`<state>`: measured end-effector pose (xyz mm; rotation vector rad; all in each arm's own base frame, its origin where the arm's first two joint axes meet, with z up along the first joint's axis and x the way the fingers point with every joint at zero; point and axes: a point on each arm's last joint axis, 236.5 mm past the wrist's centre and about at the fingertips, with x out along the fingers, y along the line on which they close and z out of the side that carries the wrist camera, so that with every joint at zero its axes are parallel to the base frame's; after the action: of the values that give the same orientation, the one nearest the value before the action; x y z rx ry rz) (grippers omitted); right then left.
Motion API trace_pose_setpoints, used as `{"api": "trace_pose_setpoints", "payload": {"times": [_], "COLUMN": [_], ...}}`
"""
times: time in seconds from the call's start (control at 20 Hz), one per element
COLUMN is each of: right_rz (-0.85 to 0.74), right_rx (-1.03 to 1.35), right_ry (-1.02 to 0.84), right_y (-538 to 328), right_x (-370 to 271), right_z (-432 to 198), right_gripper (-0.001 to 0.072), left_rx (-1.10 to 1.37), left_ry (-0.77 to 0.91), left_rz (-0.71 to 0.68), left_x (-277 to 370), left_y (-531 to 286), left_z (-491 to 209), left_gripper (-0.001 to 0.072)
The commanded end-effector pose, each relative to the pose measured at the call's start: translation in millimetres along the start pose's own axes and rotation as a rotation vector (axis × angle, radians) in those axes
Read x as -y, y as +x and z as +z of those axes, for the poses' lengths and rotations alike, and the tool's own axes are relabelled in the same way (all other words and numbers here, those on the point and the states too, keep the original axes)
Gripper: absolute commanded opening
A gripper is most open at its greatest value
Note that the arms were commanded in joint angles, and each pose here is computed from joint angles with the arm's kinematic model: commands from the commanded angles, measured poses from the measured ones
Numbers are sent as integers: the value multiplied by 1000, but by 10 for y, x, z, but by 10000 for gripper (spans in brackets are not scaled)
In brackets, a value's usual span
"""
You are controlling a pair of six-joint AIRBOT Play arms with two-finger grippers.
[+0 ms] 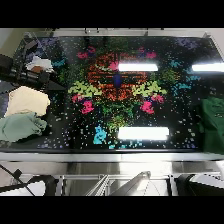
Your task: Fold the shirts.
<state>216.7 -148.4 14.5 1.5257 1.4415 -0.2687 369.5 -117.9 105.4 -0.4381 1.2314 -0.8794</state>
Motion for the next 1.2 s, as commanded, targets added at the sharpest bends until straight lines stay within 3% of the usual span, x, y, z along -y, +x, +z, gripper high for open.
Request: {"api": "trace_pose_setpoints", "payload": {"times": [0.0, 0.1, 0.3, 0.5, 0.8, 1.15], "right_rz": [225, 310, 282, 252, 168, 172], "right_rx": [48, 115, 237, 296, 304, 263], "right_ry": [-279, -529, -1004, -1313, -1354, -1324], "right_y": [-43, 1, 182, 391, 886, 935], "right_x": [-786, -1344, -1995, -2057, -1680, -1659], "right_z": [-163, -380, -1225, -2122, -2291, -2312], "right_gripper": [27, 27, 26, 27, 26, 27], "left_rx": [30, 77, 125, 180, 139, 189], "left_ry": [12, 29, 93, 87, 20, 90], "left_rz": [9, 18, 51, 79, 56, 83], "left_x": [-15, 1, 240, 398, 462, 680], "left_y": [-8, -34, -209, -266, 1, -116], "left_z": [69, 168, 170, -111, -806, -884], "left_gripper": [24, 24, 24, 24, 24, 23]}}
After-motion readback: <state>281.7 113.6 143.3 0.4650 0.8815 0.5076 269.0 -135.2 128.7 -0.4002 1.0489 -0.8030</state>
